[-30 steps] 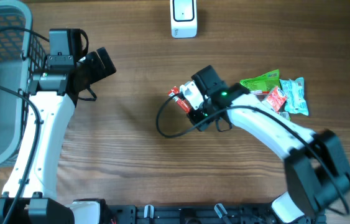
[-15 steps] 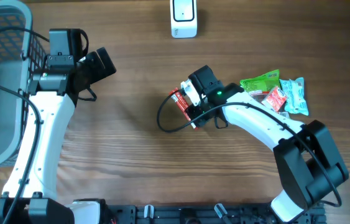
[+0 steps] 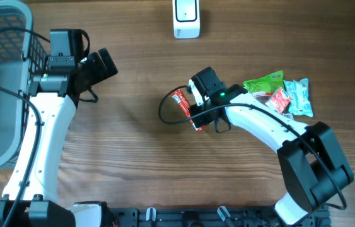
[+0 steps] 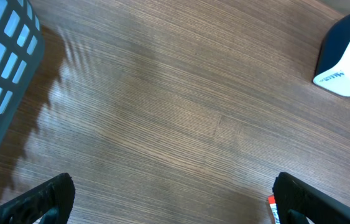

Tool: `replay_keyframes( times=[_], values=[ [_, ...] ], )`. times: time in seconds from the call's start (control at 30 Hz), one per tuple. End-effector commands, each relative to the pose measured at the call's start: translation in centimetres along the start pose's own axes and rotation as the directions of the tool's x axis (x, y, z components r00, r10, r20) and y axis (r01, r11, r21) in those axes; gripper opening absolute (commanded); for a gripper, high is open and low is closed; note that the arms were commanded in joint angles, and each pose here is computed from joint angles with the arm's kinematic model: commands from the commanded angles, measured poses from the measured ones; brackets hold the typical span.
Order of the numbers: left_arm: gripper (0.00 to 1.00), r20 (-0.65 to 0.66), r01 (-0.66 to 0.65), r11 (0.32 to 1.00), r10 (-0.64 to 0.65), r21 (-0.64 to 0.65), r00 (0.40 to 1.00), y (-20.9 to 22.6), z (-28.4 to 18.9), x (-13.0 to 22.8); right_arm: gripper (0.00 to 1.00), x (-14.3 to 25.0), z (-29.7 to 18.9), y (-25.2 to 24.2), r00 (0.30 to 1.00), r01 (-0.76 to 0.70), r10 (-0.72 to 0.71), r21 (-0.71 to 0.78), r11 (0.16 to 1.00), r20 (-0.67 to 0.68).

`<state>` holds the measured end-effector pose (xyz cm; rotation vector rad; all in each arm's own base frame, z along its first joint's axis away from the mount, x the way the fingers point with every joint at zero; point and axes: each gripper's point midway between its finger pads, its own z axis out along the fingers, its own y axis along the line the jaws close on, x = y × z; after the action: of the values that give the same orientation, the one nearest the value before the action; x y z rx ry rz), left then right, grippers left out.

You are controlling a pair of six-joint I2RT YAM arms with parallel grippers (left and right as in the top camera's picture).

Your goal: Scan the item barcode

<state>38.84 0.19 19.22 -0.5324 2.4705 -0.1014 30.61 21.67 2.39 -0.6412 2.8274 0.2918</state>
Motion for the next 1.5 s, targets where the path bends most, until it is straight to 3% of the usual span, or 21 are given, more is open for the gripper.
replay_keyframes(
  times=[0.0,0.13,0.27,0.4,0.47,0.57,0.7,0.77,0.83,0.97,1.0,1.03,1.1,1.13,1.37,1.47],
  values=[
    [1.00,0.009,-0.007,1.000,0.007,-0.014,1.000,0.3,0.0,-0.4,0.49,1.4,0.6,-0.1,0.998,-0.032,0.031,-0.009,0.999,-0.047],
    [1.00,0.009,-0.007,1.000,0.007,-0.014,1.000,0.3,0.0,-0.4,0.48,1.5,0.6,-0.2,0.998,-0.047,0.046,-0.024,0.999,-0.052],
    [1.00,0.009,-0.007,1.000,0.007,-0.014,1.000,0.3,0.0,-0.4,0.37,0.3,-0.3,-0.2,0.994,-0.103,0.099,-0.130,0.986,-0.036],
    [1.00,0.019,-0.003,1.000,0.003,-0.001,1.000,0.1,0.0,-0.6,0.39,-1.2,-2.9,-0.7,0.988,-0.150,0.155,-0.224,0.963,0.004],
    [1.00,0.037,-0.001,1.000,0.000,0.028,0.999,-0.5,0.0,-1.1,0.46,-1.8,-4.4,-1.3,0.985,-0.157,0.171,-0.238,0.958,0.039],
    [1.00,-0.014,-0.004,0.986,0.006,0.169,1.000,-3.0,-0.2,-0.3,0.50,-1.8,-5.7,-2.0,0.986,-0.132,0.151,-0.234,0.963,0.064],
    [1.00,-0.176,0.008,0.900,0.076,0.437,0.982,-8.1,-1.2,3.5,0.51,-0.6,-6.0,-2.6,0.991,-0.124,0.134,-0.225,0.966,0.031],
    [1.00,-0.208,-0.006,0.889,0.114,0.457,0.971,-9.3,-0.7,5.0,0.50,-0.4,-6.1,-2.8,0.990,-0.130,0.139,-0.234,0.963,0.022],
    [0.88,-0.246,-0.044,0.895,0.168,0.443,0.955,-10.8,0.5,7.2,0.48,-0.6,-6.5,-2.8,0.987,-0.147,0.161,-0.279,0.949,0.027],
    [0.85,-0.299,-0.111,0.874,0.278,0.473,0.913,-14.3,2.4,11.2,0.49,-1.4,-7.4,-3.7,0.974,-0.188,0.221,-0.364,0.912,0.050],
    [0.73,-0.316,-0.127,0.872,0.303,0.474,0.899,-15.2,3.2,12.5,0.49,-1.4,-7.6,-4.3,0.969,-0.206,0.242,-0.372,0.905,0.051],
    [0.51,-0.335,-0.124,0.885,0.295,0.449,0.895,-15.5,4.0,13.4,0.49,-1.3,-7.7,-4.7,0.965,-0.221,0.257,-0.376,0.900,0.049],
    [0.33,-0.368,-0.105,0.924,0.249,0.369,0.896,-15.6,5.9,14.8,0.51,-1.0,-7.8,-5.3,0.962,-0.237,0.271,-0.372,0.898,0.042],
    [0.29,-0.378,-0.102,0.935,0.235,0.341,0.896,-15.8,6.8,15.4,0.52,-0.9,-7.8,-5.4,0.965,-0.224,0.257,-0.370,0.902,0.043],
    [0.27,-0.411,-0.108,0.949,0.229,0.296,0.882,-17.2,10.9,19.0,0.64,0.2,-7.2,-5.6,0.969,-0.227,0.247,-0.353,0.908,0.012],
    [0.41,-0.429,-0.109,0.958,0.219,0.266,0.876,-17.0,12.1,20.0,0.64,0.4,-6.8,-5.6,0.966,-0.239,0.257,-0.353,0.904,0.003]
  ],
)
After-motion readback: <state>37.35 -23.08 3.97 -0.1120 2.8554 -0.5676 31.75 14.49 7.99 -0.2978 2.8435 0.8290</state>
